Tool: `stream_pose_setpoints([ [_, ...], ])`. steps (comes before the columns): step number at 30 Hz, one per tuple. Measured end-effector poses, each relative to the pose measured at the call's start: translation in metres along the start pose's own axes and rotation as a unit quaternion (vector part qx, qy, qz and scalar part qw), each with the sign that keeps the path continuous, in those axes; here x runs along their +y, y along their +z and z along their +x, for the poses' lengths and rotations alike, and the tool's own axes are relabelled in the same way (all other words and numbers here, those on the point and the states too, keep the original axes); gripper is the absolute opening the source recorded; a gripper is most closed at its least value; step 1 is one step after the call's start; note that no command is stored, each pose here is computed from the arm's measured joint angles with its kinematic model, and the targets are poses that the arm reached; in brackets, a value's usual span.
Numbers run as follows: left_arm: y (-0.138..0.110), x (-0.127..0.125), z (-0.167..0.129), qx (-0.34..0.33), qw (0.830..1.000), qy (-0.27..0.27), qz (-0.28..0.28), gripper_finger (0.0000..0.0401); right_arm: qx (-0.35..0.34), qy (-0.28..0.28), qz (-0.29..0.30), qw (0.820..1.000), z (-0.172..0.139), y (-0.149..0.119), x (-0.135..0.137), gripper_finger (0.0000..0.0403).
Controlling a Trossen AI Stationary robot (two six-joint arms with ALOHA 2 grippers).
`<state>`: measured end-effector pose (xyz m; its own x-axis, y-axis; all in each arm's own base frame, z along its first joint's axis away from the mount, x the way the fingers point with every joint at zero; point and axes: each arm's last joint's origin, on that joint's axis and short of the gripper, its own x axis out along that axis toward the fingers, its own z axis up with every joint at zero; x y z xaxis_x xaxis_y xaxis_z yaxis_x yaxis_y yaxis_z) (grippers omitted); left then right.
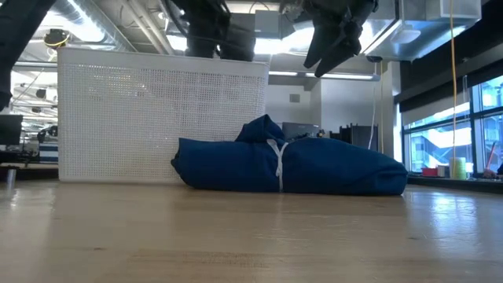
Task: Pick & place medical supplies in basket/bin
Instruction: Put the transparent pill bottle into the white container
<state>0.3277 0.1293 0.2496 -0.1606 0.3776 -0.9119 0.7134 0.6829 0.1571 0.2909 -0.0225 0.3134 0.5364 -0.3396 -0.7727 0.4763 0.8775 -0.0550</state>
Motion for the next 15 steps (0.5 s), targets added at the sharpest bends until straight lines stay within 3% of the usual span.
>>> stream_pose_setpoints([
  [4, -0.01, -0.005, -0.011, -0.002, 1.0, 0.001, -0.022, 0.0139, 0.001, -0.001, 0.001, 1.0, 0.0, 0.0, 0.0, 0.031],
  [7, -0.019, -0.01, -0.011, -0.002, 0.999, -0.032, -0.043, 0.0139, 0.001, 0.0, 0.001, 1.0, 0.0, 0.0, 0.0, 0.031],
  [15, -0.028, -0.014, 0.012, 0.003, 0.994, -0.076, -0.085, 0.0139, 0.001, -0.002, 0.004, 1.0, 0.0, 0.0, -0.001, 0.031],
])
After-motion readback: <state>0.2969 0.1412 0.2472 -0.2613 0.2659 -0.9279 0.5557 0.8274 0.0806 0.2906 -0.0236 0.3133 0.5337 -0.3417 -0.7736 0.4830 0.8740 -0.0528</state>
